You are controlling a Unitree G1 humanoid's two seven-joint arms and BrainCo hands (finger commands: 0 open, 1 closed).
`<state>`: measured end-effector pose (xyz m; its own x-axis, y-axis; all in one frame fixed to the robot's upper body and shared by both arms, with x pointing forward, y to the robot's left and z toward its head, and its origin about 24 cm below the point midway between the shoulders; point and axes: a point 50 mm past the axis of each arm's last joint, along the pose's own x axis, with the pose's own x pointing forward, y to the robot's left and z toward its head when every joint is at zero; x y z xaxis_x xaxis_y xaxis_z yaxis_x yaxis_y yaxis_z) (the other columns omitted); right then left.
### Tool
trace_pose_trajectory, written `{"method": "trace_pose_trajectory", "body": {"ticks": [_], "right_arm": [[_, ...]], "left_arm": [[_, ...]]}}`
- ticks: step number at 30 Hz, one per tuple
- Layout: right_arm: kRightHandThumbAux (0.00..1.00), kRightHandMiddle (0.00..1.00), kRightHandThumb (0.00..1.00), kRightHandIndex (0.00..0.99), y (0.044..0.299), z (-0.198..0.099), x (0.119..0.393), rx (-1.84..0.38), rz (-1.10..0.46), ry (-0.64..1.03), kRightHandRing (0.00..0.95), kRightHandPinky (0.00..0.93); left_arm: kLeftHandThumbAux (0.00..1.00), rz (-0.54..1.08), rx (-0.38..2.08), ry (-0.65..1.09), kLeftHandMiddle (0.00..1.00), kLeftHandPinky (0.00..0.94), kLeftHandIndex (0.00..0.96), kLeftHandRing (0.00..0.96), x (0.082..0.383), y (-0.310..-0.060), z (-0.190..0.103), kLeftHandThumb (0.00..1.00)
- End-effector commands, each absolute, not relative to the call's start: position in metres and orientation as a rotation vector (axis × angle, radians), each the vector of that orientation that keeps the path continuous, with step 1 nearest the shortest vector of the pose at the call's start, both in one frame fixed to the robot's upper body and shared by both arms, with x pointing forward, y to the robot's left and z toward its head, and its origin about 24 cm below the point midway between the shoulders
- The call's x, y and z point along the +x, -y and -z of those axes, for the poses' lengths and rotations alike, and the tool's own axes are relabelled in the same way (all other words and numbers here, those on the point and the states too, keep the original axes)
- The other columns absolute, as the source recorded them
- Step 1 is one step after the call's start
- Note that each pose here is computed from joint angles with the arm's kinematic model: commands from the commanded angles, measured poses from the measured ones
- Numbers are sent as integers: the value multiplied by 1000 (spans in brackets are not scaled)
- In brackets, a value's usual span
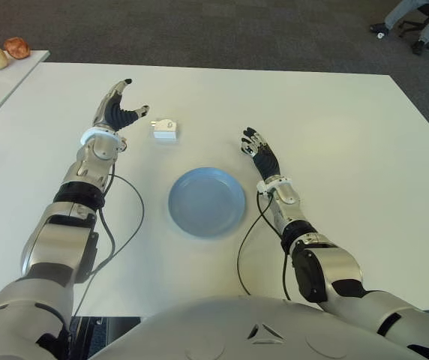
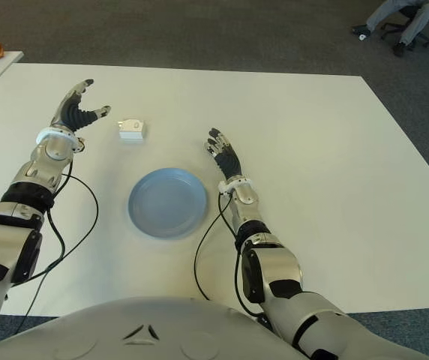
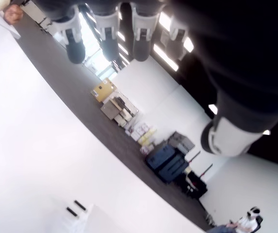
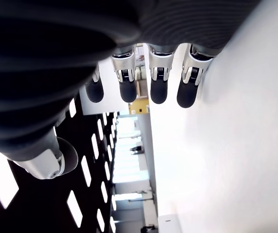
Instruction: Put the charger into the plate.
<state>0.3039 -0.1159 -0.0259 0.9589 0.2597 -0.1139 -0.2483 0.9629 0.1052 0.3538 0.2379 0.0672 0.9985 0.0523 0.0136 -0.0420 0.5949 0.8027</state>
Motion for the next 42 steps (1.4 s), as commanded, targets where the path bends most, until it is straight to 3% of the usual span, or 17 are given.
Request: {"method": "trace_pose_trajectory", "body": {"ticks": [1, 16, 42], "right_arm": [[560, 96, 6, 83, 117, 71, 269, 127, -242, -376, 77, 83], [561, 117, 10, 68, 123, 70, 267, 149, -144, -336, 91, 88], [581, 153, 25, 96, 117, 69, 262, 173, -112, -296, 114, 88]], "left_arm": [[578, -1, 1194, -23, 0, 0, 0, 0, 359, -233, -61, 0], [617, 214, 1630, 44, 0, 0, 0, 0, 359, -224, -45, 0], [623, 346, 1491, -143, 0, 0, 0, 0, 363, -185, -25, 0]]}}
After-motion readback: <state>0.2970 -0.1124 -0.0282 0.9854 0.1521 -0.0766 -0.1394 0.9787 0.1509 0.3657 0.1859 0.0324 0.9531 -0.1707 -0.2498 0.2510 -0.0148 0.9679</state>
